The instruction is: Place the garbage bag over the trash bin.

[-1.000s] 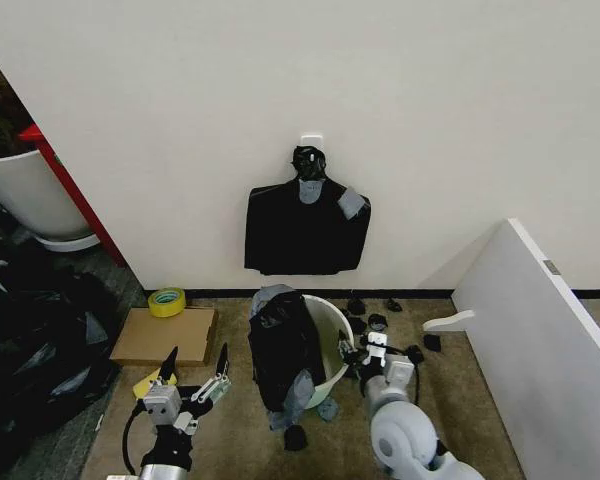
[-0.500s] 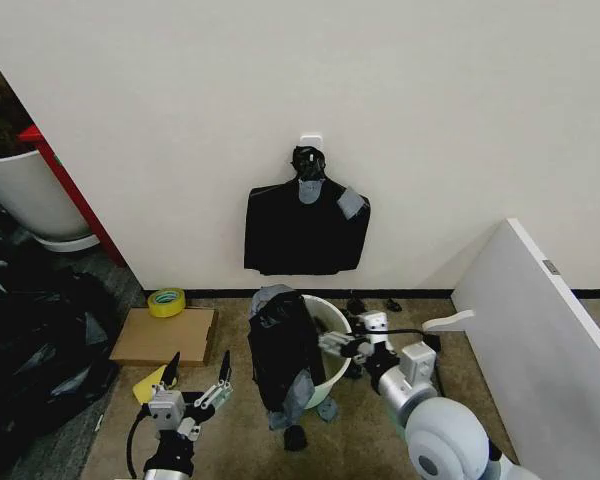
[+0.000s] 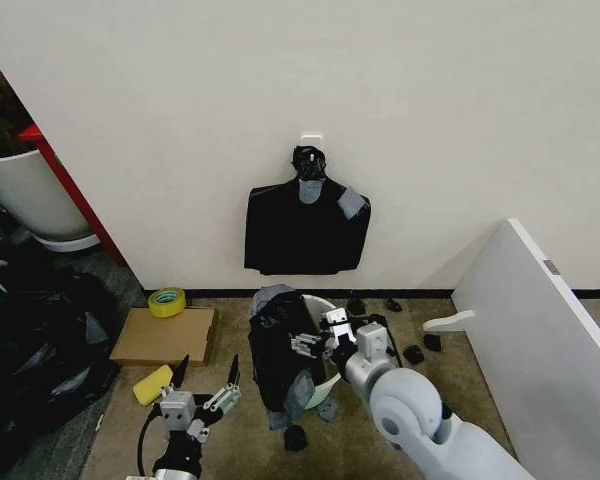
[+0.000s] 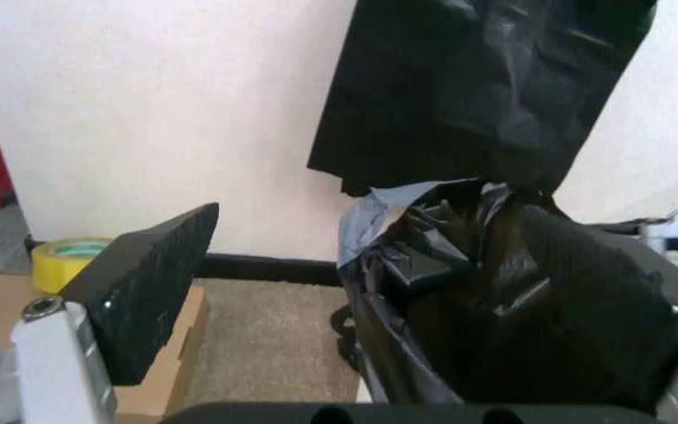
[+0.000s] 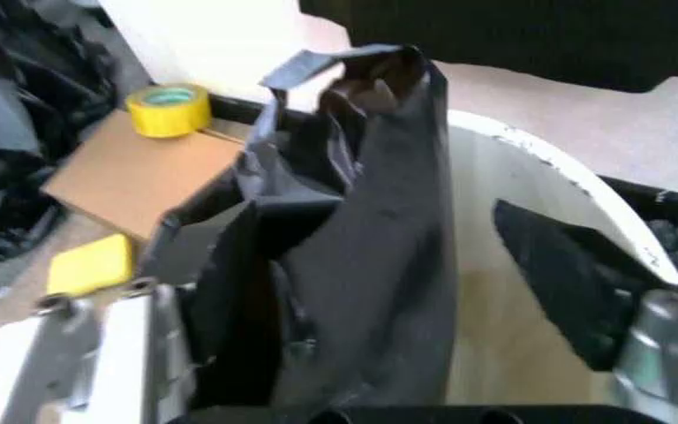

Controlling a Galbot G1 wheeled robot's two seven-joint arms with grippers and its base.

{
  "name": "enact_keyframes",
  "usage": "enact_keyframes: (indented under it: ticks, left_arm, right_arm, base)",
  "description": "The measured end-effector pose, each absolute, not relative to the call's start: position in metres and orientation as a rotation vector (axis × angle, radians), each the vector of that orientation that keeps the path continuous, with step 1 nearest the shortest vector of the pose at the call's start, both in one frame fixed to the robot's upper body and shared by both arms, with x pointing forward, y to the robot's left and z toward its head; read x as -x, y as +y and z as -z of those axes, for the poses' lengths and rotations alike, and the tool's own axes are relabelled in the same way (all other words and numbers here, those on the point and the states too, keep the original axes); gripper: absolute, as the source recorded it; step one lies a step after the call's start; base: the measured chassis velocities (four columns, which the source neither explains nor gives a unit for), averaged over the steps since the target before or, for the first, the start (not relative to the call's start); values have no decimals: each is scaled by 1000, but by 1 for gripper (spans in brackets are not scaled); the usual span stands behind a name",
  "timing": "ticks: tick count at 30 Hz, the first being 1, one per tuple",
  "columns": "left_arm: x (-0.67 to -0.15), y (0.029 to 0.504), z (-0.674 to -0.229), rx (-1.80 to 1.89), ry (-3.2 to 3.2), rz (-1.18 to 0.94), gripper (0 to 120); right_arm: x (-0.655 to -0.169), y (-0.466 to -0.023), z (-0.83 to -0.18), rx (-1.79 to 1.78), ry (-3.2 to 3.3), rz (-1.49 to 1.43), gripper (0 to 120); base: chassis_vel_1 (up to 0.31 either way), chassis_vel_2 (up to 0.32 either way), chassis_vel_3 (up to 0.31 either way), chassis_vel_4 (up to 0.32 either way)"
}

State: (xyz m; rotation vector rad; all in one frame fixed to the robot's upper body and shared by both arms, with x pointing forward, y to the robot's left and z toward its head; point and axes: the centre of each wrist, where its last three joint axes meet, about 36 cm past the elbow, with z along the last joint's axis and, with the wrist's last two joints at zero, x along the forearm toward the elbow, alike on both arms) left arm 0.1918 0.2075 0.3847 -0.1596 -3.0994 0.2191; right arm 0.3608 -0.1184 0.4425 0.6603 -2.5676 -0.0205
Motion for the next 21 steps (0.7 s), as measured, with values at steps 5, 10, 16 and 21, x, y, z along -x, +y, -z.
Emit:
enact_keyframes:
  ticks: [5,10,16,21]
  left_arm:
    - [-201,204,-391,180,-3058,-184,100]
    - [-210,202,-407,173,-2993,-142,99]
    - [-217,203,-413,185,-2958,-117,99]
    - [-225,204,-416,186,-2920,-102,98]
  right_arm:
    - [-360,-117,-441,-642,-2564,-6,57]
    - [-361,-112,-440,-627,-2553,-30,37]
    - [-362,-111,-439,-598,-2551,-43,18]
    - [-362,-112,-440,-575,-2555,-48,1]
  base:
    - [0,0,0,0]
    - [0,0,0,0]
    - [0,0,0,0]
    - [0,0,0,0]
